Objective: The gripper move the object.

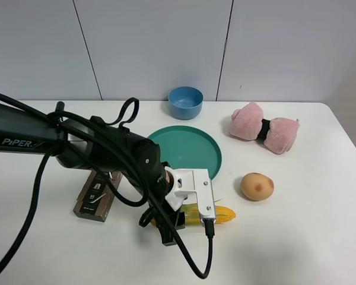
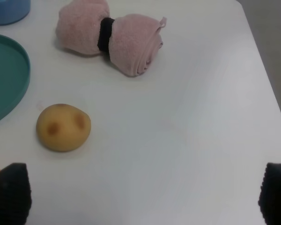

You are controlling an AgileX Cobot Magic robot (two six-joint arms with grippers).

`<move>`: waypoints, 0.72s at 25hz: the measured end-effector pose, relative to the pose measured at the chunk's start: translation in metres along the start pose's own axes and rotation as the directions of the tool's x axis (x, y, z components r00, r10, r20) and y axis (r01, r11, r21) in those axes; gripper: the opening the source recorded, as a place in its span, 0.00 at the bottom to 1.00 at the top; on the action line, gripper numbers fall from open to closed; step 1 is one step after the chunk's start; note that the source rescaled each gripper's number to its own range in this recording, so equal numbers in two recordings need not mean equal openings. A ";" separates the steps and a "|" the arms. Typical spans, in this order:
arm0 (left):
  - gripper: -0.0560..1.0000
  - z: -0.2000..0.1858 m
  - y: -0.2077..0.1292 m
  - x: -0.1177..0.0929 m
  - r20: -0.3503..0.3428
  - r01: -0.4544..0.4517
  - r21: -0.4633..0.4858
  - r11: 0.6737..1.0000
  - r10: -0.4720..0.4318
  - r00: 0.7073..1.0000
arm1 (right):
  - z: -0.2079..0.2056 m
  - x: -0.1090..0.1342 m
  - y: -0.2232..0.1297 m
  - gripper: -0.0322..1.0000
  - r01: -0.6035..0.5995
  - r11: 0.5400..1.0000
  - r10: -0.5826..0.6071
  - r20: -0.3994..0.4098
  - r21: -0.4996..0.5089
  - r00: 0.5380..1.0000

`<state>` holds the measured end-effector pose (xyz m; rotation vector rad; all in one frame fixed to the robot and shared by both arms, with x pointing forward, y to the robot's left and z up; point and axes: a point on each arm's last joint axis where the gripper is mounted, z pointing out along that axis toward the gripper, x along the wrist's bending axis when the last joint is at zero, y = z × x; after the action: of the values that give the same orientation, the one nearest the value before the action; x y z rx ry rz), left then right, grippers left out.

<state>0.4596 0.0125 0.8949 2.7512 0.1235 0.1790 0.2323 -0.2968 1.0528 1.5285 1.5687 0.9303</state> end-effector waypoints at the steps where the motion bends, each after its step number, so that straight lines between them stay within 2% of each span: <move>1: 0.06 0.000 0.000 0.000 0.002 0.000 0.001 1.000 0.000 1.000 | 0.000 0.000 0.000 1.00 0.000 1.000 0.000 0.000 0.000 1.000; 5: 0.09 -0.002 -0.001 -0.002 0.019 -0.001 0.014 1.000 0.000 1.000 | 0.000 0.000 0.000 1.00 0.000 1.000 0.000 0.000 0.000 1.000; 6: 0.16 -0.004 0.000 -0.002 0.020 -0.002 0.012 1.000 0.001 1.000 | 0.000 0.000 0.000 1.00 0.000 1.000 0.000 0.000 0.000 1.000; 11: 0.71 -0.018 0.005 -0.001 0.000 0.015 -0.021 1.000 -0.015 1.000 | 0.000 0.000 0.000 1.00 0.000 1.000 0.000 0.000 0.000 1.000; 13: 0.83 -0.018 0.005 -0.001 -0.001 0.035 -0.022 0.999 -0.035 0.999 | 0.000 0.000 0.000 1.00 0.000 1.000 0.000 0.000 0.000 1.000; 15: 0.88 -0.018 0.005 -0.001 0.000 0.041 -0.022 0.999 -0.041 0.999 | 0.000 0.000 0.000 1.00 0.000 1.000 0.000 0.000 0.000 1.000; 18: 0.90 -0.019 0.005 -0.001 -0.001 0.050 -0.023 0.998 -0.050 0.999 | 0.000 0.000 0.000 1.00 0.000 1.000 0.000 0.000 0.000 1.000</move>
<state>0.4568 0.0145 0.9138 2.7221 0.1899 0.1675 0.2323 -0.2968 1.0528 1.5285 1.5687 0.9303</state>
